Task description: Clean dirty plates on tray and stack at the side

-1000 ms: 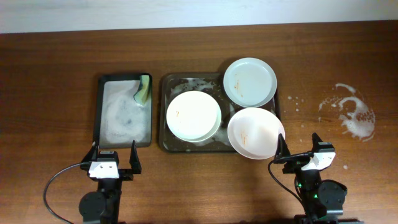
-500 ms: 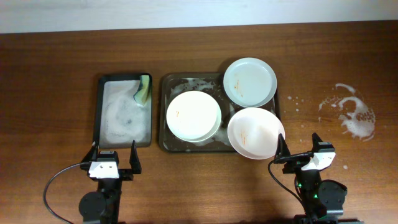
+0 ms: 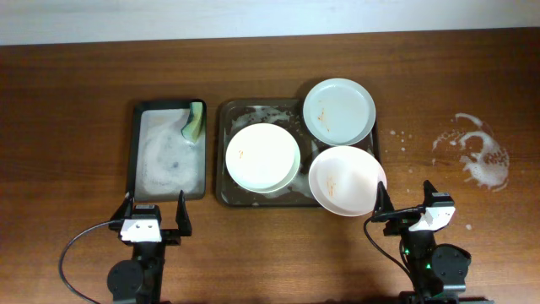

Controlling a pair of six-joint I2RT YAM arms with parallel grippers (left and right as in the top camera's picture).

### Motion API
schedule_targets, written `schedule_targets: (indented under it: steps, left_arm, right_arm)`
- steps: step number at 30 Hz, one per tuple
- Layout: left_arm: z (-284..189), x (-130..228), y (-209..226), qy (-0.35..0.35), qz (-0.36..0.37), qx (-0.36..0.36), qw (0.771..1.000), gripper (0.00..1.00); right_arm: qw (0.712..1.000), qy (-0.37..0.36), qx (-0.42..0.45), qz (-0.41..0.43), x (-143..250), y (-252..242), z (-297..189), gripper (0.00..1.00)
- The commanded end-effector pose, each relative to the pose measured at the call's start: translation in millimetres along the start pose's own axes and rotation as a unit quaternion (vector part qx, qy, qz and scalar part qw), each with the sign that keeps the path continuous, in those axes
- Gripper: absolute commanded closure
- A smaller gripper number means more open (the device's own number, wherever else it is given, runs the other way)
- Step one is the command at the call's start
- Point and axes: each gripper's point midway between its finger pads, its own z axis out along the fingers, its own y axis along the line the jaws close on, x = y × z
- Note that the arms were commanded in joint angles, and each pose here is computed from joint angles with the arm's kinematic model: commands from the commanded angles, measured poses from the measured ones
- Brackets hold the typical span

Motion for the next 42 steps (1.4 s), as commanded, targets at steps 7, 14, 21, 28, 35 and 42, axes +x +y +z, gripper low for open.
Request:
schedule_targets:
  steps: [7,14,21,28,35,42]
  left_arm:
    - [0,1,-3,-0.001,0.008,0.008,1.0,0.01]
    - [0,1,-3,-0.001,0.008,0.008,1.0,0.01]
    - [0,1,-3,-0.001,0.009,0.007,1.0,0.01]
    - [-1,4,15,0.007,0.008,-0.044,0.999,0.01]
    - [0,4,11,0.006,0.008,-0.033,0.999,0.01]
    - [-4,-34,-12,-0.065,-0.017,0.037,0.997,0.01]
  right_arm:
    - [1.0,0.004,0.0,0.002,3,0,0,0.02]
    - [1.0,0.004,0.0,0.002,3,0,0,0.01]
    - [1.0,0.003,0.004,0.002,3,-2,0,0.02]
    - [1.0,0.006,0.012,0.004,4,-5,1,0.02]
    - [0.999,0.024,-0.034,0.006,11,11,2,0.02]
    - [0.995,-0.003,-0.101,0.011,-15,36,-4,0.02]
